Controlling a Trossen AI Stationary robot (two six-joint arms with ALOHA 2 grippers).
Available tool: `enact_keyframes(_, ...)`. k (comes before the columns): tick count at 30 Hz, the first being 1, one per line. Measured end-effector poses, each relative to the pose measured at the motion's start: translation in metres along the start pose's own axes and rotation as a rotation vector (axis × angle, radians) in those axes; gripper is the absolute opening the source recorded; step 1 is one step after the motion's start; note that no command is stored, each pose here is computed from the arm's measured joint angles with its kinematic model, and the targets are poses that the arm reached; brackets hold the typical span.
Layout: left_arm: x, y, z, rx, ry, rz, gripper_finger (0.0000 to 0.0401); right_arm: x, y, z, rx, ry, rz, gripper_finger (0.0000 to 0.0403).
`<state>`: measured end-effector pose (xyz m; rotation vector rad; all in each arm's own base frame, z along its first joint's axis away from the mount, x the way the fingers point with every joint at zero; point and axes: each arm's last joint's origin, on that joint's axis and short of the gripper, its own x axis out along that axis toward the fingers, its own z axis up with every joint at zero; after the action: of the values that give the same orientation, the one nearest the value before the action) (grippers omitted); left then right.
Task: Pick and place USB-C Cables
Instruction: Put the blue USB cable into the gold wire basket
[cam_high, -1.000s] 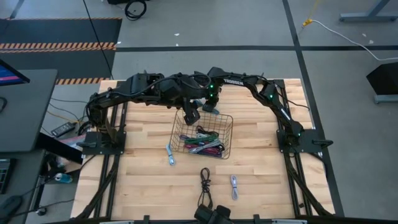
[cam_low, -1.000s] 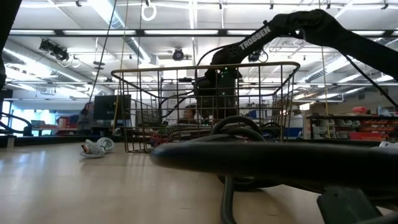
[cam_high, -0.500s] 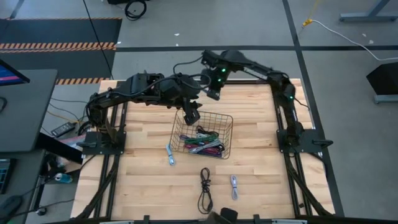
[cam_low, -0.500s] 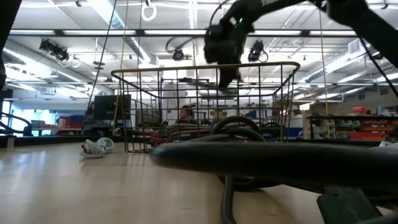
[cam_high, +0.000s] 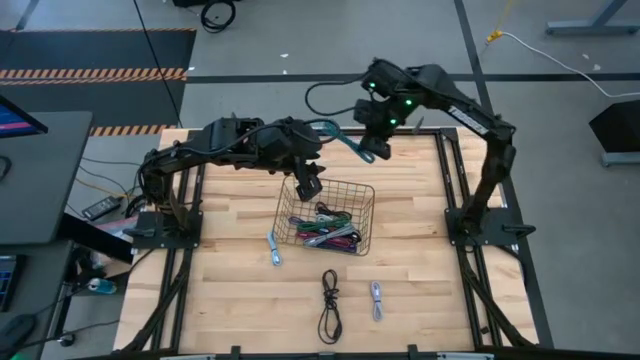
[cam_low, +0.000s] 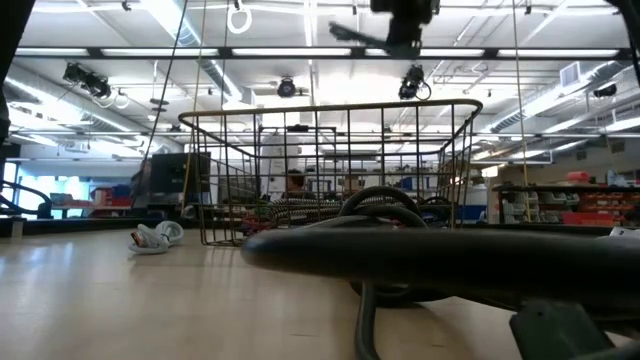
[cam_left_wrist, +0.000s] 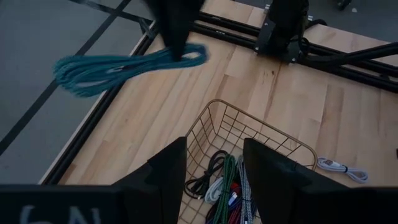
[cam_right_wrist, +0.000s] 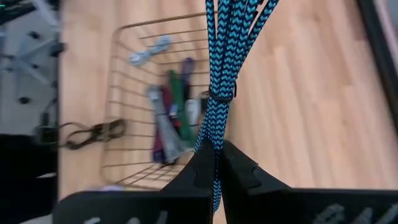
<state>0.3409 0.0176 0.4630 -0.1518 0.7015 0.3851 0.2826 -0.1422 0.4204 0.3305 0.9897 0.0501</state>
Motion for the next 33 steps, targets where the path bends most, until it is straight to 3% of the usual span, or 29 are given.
enact_keyframes(5,0.000,0.000,0.000,0.000,0.000,0.000,0.0165,-0.010,0.028,-0.007,-0.036,-0.003,0.093,0.0009)
enact_keyframes(12,0.000,0.000,0.000,0.000,0.000,0.000,0.0165,0.004,0.059,-0.009,-0.090,0.066,0.162,0.0008)
enact_keyframes(20,0.000,0.000,-0.001,0.002,0.006,0.000,0.0165,0.048,0.079,-0.013,-0.121,0.139,0.207,0.0008)
enact_keyframes(33,0.000,0.001,-0.002,0.007,0.023,0.003,0.0165,0.129,0.075,-0.033,-0.080,0.189,0.233,0.0008)
